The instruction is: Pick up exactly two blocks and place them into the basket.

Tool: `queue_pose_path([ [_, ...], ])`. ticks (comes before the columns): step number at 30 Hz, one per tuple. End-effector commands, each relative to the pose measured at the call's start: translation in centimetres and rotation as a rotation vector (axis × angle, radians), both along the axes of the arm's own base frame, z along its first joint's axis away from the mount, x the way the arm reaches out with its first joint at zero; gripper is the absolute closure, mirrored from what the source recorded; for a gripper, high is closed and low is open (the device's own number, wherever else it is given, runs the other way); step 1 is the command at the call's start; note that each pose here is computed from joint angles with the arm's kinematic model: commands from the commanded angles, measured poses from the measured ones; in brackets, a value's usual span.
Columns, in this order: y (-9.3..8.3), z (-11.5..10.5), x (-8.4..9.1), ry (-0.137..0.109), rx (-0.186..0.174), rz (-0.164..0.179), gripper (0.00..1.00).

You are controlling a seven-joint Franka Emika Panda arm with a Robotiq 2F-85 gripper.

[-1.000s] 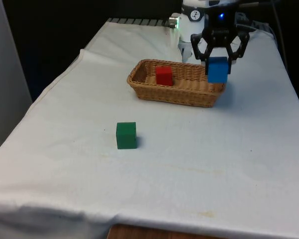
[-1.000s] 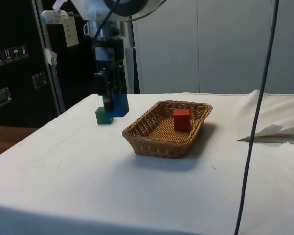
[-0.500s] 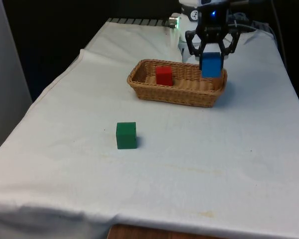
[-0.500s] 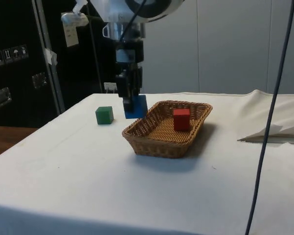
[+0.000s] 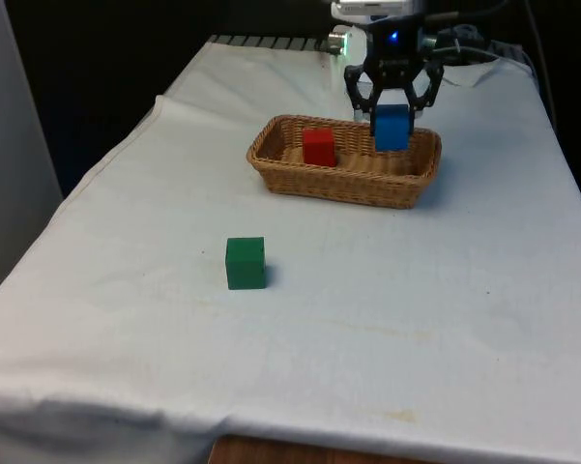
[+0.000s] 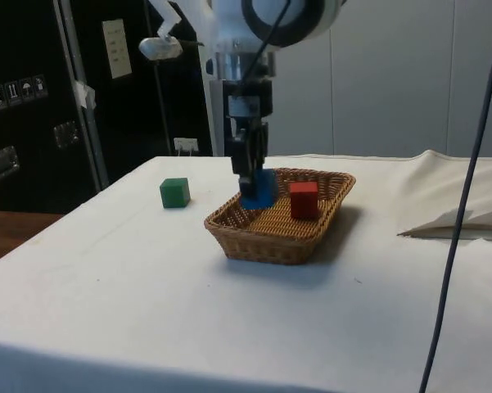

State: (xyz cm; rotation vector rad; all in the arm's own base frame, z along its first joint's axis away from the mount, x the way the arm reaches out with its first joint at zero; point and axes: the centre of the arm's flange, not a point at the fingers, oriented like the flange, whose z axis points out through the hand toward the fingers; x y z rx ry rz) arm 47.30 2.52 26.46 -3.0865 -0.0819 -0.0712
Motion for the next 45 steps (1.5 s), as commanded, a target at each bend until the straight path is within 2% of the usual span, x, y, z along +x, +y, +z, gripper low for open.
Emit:
queue_pose_path([
  [1,-0.6,-0.4,-0.4,-0.005,-0.003,-0.001,0.99],
  [7,-2.5,-2.5,-1.3,0.006,-0.013,-0.007,0.99],
  [8,-2.5,-2.2,-1.3,0.013,-0.019,-0.007,0.99],
  [15,-2.6,-4.9,-1.4,0.010,-0.032,-0.017,0.99],
  [16,-2.8,-5.0,-1.3,0.017,-0.042,-0.015,0.99],
  [17,-2.6,-5.1,-1.4,0.010,-0.034,-0.019,0.99],
  [21,-2.7,-5.3,-1.3,0.011,-0.039,-0.017,0.99],
  [23,-2.8,-5.2,-1.3,0.010,-0.039,-0.017,0.89],
  [25,-2.9,-5.4,-1.2,0.011,-0.045,-0.019,0.67],
  [26,-2.8,-5.2,-1.3,0.010,-0.039,-0.016,0.67],
  [27,-2.8,-5.2,-1.3,0.010,-0.040,-0.017,0.48],
  [31,-2.8,-5.2,-1.3,0.011,-0.040,-0.017,0.09],
  [32,-2.8,-5.2,-1.3,0.011,-0.040,-0.017,0.02],
  [39,-2.8,-5.2,-1.3,0.011,-0.041,-0.017,0.00],
  [44,-2.6,-3.8,-1.2,0.006,-0.037,-0.027,0.00],
  [45,-2.6,-4.3,-1.2,0.004,-0.033,-0.022,0.00],
])
